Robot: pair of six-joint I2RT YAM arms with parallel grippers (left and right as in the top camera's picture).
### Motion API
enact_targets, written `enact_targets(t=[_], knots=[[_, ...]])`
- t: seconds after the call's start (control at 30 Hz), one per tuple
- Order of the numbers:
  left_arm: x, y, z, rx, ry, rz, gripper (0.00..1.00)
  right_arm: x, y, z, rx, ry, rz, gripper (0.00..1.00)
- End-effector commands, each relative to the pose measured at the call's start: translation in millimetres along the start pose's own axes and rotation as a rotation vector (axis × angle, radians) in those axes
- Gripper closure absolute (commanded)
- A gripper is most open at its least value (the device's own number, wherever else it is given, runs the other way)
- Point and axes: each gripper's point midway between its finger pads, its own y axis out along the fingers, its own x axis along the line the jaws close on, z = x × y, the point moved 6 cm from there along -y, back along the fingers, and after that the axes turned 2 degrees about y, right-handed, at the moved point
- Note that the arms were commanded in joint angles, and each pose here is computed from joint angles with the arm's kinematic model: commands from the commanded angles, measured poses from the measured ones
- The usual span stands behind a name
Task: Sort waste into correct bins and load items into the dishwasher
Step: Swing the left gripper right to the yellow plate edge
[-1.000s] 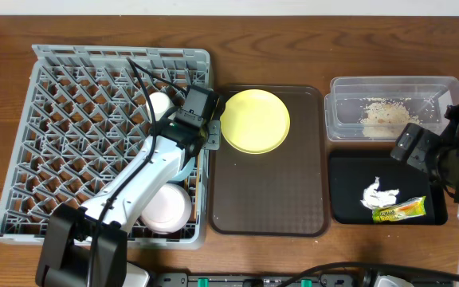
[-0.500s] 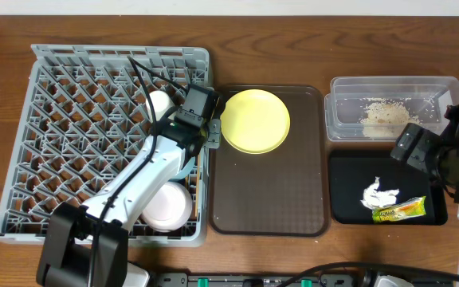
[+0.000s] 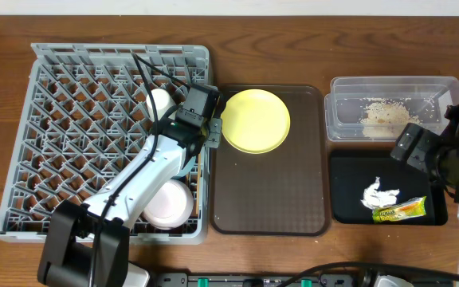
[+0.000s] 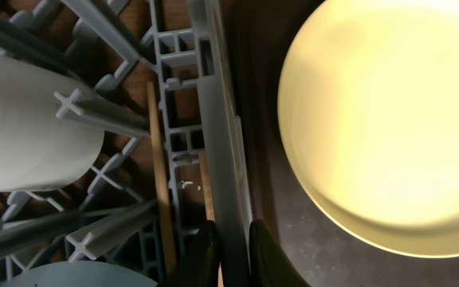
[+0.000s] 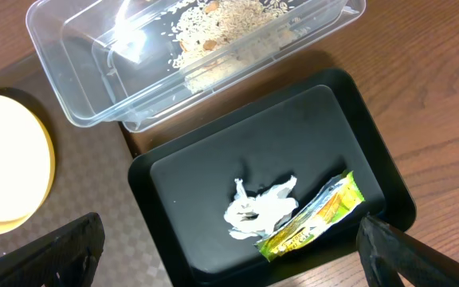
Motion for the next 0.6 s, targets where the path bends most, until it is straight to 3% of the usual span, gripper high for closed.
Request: enact_targets(t=[0.0, 0.57], knots=[[-5.5, 3.8, -2.5, -0.013, 0.133, 0.03, 0.92, -1.1, -3.7, -3.0, -0.015, 0.006, 0.001, 0.01], [2.2, 4.6, -8.3, -0.038, 0.232, 0.017, 0.92, -1.1, -3.7, -3.0, -0.015, 0.006, 0.001, 0.01]])
